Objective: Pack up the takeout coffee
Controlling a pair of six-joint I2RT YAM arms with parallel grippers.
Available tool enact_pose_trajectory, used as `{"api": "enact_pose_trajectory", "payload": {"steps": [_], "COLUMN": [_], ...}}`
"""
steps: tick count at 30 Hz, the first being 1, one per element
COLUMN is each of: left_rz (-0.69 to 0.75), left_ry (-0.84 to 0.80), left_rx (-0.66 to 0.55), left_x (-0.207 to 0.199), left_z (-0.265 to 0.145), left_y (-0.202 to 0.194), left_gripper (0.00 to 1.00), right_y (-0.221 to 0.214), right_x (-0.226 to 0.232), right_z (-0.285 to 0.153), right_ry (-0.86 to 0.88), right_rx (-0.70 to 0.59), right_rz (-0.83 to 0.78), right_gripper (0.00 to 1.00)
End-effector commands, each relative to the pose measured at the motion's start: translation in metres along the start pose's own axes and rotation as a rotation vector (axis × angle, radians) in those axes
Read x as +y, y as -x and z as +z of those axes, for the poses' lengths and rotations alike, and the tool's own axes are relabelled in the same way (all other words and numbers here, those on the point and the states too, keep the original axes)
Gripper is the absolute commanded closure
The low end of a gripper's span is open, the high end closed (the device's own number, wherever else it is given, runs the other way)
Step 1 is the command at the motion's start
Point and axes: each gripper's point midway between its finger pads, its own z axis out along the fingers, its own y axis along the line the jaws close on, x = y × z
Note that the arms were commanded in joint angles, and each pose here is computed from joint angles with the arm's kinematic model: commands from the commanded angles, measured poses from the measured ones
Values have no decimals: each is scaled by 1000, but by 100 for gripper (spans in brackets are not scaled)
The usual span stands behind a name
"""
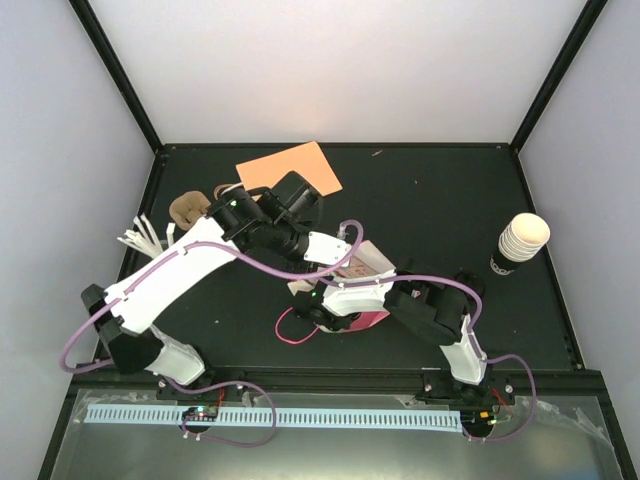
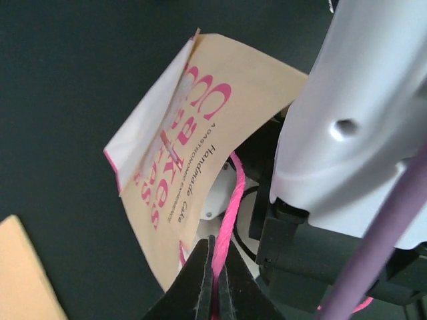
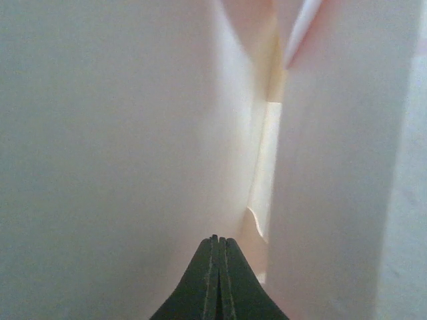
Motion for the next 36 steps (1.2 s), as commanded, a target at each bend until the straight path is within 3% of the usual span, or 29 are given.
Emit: {"api": "enact_pose_trajectory", "payload": {"steps": [1, 9, 27, 30, 36], "left_rz": [70, 154, 211, 216, 216], "left_ry": [193, 371, 590, 585, 555], "left_rx": [-34, -132, -274, -269, -253], "left_x": [13, 16, 18, 14, 4], "left_z": [-32, -61, -99, -96, -88], "left_y": [17, 34, 65, 64, 62], "left_gripper": [98, 98, 98, 98, 98], "right_y": [6, 8, 19, 20, 23], "right_x": [-2, 3, 13, 2, -47], "right_z": [-1, -5, -22, -22, -26], "right_ry": [-10, 42, 118, 64, -233], "right_rx": [-9, -13, -62, -64, -89], "right_rz": [25, 22, 15, 31, 59], "right_gripper": [99, 99, 99, 99, 99]}}
